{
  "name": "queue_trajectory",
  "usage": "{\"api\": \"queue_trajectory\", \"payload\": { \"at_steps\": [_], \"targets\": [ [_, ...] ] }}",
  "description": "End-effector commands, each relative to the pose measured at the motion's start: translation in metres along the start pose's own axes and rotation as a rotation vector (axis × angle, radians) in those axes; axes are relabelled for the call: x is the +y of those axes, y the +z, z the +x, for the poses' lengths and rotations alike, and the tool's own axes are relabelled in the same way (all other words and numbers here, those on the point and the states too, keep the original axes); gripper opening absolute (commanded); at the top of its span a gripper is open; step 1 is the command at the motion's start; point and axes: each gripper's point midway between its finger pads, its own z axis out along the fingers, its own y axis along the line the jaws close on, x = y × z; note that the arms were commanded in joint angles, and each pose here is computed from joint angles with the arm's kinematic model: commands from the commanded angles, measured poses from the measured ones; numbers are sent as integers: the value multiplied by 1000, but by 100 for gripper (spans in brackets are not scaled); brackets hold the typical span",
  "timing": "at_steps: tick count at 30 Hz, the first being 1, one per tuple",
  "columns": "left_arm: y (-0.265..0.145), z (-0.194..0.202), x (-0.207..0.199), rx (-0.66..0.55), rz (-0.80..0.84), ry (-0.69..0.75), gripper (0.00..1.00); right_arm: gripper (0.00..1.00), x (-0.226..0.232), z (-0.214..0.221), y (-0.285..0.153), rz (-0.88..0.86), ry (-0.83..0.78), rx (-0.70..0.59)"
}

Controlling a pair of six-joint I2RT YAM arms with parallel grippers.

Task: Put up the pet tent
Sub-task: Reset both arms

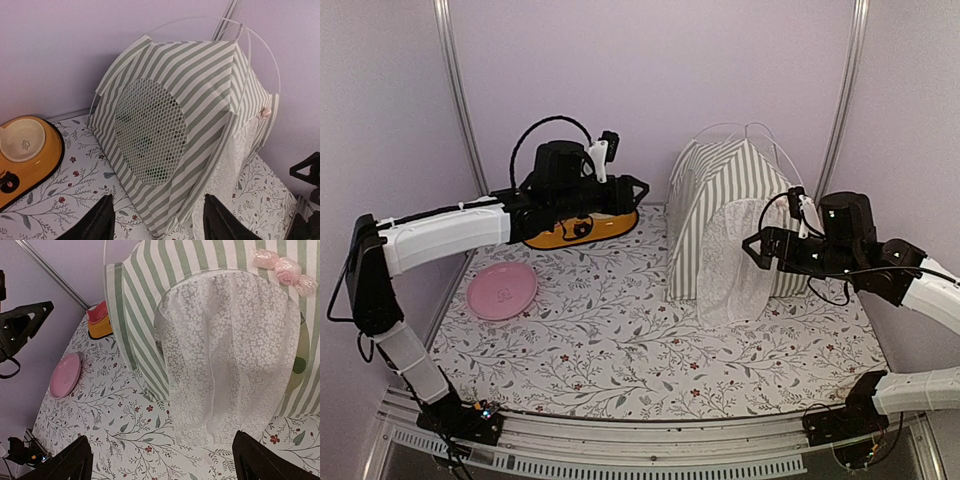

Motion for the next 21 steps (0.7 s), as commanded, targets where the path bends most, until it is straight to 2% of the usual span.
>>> {"api": "queue_trajectory", "payload": {
  "at_steps": [1, 6, 10, 12, 14, 16, 21],
  "targets": [
    [-20, 20, 34, 0, -97, -87, 63, 99, 26, -6, 5, -138, -20, -21],
    [-35, 62, 78, 63, -173, -218, 66, 99, 45, 6, 20, -203, -52, 5],
    [-44, 96, 91, 107, -207, -250, 67, 99, 55, 15, 33, -237, -73, 15],
    [-49, 115, 98, 136, -229, -252, 74, 99, 56, 22, 40, -252, -76, 16],
    [-56, 131, 103, 150, -243, -252, 85, 99, 56, 24, 42, -263, -79, -3],
    [-66, 142, 109, 152, -263, -250, 97, 99, 48, 21, 41, -230, -88, -43],
    [-95, 151, 123, 124, -329, -233, 99, 99, -14, -1, 32, 25, -85, -192]
  ]
}}
